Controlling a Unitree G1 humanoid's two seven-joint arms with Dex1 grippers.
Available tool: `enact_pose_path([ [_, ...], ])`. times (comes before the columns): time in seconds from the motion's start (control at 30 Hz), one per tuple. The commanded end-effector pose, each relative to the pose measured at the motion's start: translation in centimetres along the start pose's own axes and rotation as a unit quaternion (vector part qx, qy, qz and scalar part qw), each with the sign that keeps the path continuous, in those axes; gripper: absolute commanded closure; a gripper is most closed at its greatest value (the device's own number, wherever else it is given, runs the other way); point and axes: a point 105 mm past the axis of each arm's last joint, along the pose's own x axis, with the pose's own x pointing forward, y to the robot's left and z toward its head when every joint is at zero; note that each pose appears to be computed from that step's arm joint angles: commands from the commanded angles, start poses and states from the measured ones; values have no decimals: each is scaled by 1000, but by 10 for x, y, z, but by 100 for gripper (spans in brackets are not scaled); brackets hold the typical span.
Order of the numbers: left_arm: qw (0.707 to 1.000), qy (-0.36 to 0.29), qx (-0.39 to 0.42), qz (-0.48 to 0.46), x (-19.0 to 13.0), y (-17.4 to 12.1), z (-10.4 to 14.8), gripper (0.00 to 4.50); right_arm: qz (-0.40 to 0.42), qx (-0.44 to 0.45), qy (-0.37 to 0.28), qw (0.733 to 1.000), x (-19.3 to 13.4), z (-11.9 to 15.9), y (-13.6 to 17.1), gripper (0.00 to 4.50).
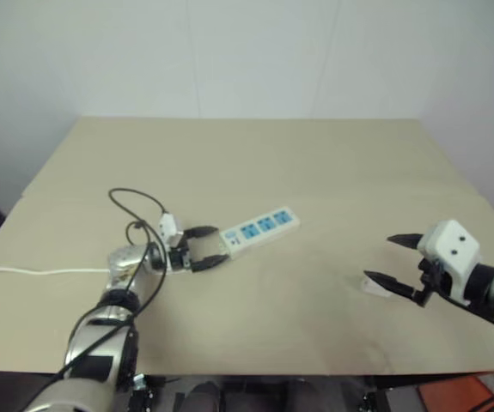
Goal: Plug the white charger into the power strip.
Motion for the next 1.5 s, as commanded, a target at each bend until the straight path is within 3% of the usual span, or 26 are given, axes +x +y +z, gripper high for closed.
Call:
enact_pose_path([
  [0.03, 1000, -13, 22, 16, 11, 2, 5, 2, -38, -9, -12, 999, -6, 9, -6, 0],
  [0.3, 998, -1, 24, 49, 33, 1, -4, 2, -55, 4, -15, 998, -3, 7, -5, 0],
  [0.7, 999, 25, -10, 23, 39, -5, -14, 2, -63, 4, -13, 998, 2, 5, -5, 0],
  [0.87, 999, 33, -16, 20, 42, -9, -19, 123, -66, 4, -12, 998, 2, 5, -6, 0],
  [1.03, 999, 47, -20, -15, 40, -17, -22, 124, -51, -1, 4, 999, 2, 12, -10, 0],
  [1.17, 997, 49, -2, -57, 31, -24, -18, 124, 16, -38, 55, 998, 1, 27, -10, 0],
  [1.37, 992, 42, 26, -114, 14, -31, -2, 124, 99, -65, 209, 971, 1, 8, -12, 0],
  [1.5, 991, 40, 22, -124, 7, -32, 5, 124, 135, -98, 250, 954, 10, 2, -9, 0],
])
